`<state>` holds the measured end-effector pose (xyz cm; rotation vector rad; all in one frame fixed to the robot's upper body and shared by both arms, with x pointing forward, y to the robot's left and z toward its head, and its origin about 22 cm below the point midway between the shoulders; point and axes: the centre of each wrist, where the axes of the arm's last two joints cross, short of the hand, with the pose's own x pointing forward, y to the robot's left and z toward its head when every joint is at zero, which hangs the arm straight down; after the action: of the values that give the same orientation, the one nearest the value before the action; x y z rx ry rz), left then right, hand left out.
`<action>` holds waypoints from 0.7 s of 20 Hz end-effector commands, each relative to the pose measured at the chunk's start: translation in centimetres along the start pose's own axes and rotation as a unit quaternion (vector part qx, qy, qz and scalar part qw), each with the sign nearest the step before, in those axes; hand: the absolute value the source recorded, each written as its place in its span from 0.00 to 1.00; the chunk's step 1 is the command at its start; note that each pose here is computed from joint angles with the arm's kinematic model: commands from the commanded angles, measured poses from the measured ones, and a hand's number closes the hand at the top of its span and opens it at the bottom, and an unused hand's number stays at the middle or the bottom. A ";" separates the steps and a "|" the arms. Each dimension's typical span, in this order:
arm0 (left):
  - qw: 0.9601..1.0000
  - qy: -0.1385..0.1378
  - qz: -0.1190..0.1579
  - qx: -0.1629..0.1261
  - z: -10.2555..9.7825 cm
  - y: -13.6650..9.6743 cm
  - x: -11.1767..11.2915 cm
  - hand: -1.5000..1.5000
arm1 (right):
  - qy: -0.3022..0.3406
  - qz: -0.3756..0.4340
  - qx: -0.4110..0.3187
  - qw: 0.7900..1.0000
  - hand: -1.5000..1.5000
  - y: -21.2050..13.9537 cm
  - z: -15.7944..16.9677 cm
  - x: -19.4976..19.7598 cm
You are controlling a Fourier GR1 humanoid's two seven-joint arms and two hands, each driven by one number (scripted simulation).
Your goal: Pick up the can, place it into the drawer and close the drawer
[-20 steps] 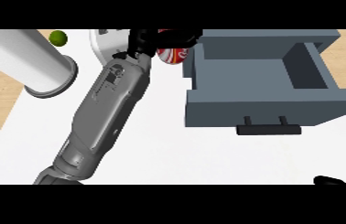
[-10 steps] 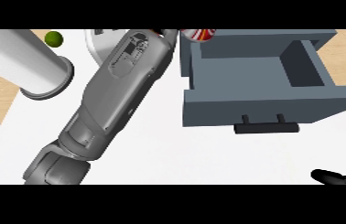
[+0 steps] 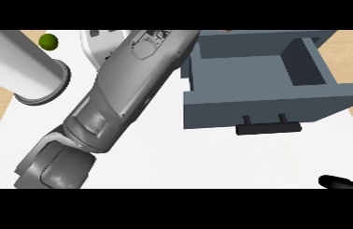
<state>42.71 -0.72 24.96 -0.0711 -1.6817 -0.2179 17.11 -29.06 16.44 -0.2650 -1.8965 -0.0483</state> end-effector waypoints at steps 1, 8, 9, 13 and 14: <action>1.000 0.003 -0.011 0.016 -0.3 -0.5 -0.4 1.00 | -0.003 -0.001 0.007 1.000 0.00 -1.3 -0.5 -0.6; 0.998 -0.003 -0.028 0.052 -0.6 -1.5 1.1 1.00 | -0.005 0.006 0.019 1.000 0.00 0.6 -1.5 0.3; 0.997 0.003 -0.036 0.075 -0.8 -1.3 0.5 0.00 | -0.007 0.001 0.017 1.000 0.00 1.5 -0.9 -0.1; 0.995 -0.001 -0.036 0.094 -0.7 -1.5 0.4 0.00 | -0.011 0.006 0.018 1.000 0.00 0.5 -1.4 0.1; 0.995 -0.005 -0.035 0.098 -0.7 -1.4 0.0 0.00 | -0.006 -0.004 0.027 1.000 0.00 0.7 -1.3 0.2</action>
<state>43.17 -2.06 25.01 0.0930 -1.6993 -0.1396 18.40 -28.78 16.93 -0.2408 -1.9094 -0.0015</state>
